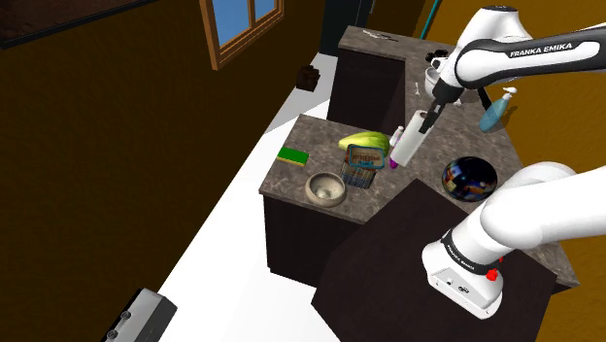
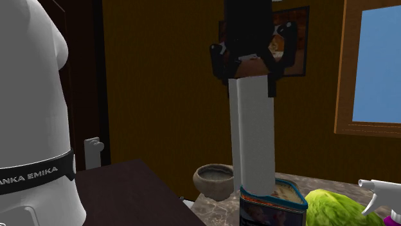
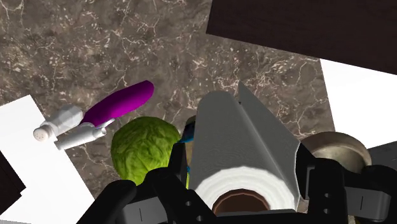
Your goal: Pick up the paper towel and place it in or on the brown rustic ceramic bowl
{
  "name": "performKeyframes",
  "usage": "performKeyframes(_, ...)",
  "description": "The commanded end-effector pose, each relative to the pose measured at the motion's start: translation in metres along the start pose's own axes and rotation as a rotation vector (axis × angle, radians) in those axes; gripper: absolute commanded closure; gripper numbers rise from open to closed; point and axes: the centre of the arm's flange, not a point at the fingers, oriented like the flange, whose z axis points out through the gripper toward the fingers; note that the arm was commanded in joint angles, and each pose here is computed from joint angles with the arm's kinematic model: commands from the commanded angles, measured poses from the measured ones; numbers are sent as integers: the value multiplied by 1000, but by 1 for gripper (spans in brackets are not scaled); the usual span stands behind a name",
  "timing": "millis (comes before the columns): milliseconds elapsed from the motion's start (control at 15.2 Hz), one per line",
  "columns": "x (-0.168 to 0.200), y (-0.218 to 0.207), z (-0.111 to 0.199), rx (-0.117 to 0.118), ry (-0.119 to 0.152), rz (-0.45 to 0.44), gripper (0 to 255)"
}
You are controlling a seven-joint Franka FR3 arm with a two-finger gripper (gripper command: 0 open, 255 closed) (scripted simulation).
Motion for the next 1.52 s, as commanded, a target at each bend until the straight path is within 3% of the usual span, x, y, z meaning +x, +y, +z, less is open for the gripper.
performKeyframes(0, 21, -17, -5, 1, 0, 1, 255)
performKeyframes(1320, 203, -199, -71, 1, 0, 1, 255)
performKeyframes(1452, 203, -200, -60, 1, 0, 1, 255)
